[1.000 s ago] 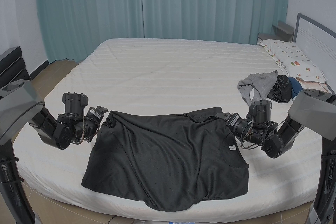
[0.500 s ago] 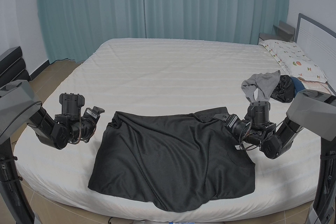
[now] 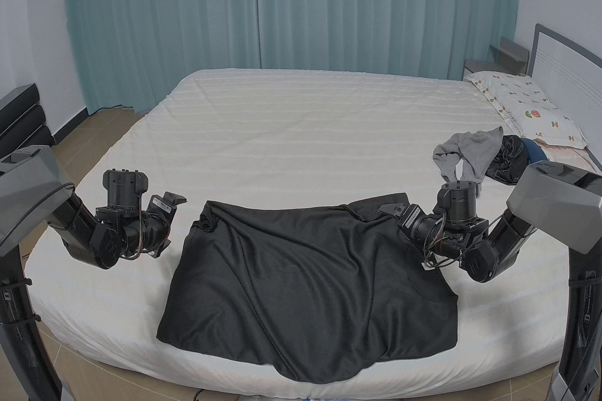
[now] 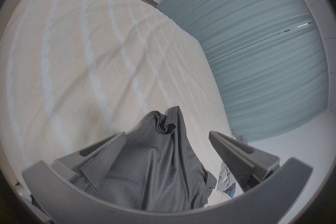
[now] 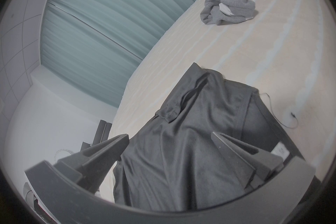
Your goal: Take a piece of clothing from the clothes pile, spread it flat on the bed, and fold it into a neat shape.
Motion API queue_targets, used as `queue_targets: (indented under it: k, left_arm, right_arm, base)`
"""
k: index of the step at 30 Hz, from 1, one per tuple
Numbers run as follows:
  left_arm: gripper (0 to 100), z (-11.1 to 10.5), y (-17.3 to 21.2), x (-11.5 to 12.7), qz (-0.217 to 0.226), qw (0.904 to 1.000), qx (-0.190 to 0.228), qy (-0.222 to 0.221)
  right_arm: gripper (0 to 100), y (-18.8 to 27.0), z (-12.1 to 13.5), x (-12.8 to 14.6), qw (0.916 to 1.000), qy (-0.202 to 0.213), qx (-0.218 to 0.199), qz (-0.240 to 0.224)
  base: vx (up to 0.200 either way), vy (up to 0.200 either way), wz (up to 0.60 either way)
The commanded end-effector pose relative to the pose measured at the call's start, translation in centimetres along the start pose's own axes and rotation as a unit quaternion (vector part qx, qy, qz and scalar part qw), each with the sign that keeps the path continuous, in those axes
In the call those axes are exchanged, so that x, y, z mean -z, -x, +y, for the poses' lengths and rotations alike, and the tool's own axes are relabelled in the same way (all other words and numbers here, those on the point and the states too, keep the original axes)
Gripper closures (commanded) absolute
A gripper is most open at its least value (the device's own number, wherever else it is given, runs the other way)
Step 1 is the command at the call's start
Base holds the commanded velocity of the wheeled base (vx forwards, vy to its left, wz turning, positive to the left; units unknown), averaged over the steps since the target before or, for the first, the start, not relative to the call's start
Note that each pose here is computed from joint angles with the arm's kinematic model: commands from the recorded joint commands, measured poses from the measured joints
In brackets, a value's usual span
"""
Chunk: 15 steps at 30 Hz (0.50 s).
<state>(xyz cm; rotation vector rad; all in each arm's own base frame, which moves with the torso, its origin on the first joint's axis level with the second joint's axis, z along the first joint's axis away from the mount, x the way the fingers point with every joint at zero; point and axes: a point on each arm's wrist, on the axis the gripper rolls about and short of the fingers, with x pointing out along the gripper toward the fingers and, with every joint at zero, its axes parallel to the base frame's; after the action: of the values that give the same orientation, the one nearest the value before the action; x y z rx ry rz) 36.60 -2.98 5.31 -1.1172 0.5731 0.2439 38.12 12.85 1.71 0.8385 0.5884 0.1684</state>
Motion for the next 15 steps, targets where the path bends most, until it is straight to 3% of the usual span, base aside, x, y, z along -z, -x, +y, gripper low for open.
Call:
queue_targets:
  k: [1,15]
  left_arm:
    - [0,0.3,0.2,0.7,0.008,0.9999,-0.003,-0.005]
    - [0,0.2,0.3,3.2,0.033,0.9991,-0.008,-0.026]
  right_arm:
    - [0,-2.0,-0.3,0.1,1.0,0.0,0.007,0.007]
    - [0,-6.6,0.0,-0.9,0.9994,-0.004,0.028,0.02]
  base:
    - [0.0,0.0,0.0]
    - [0.0,0.0,0.0]
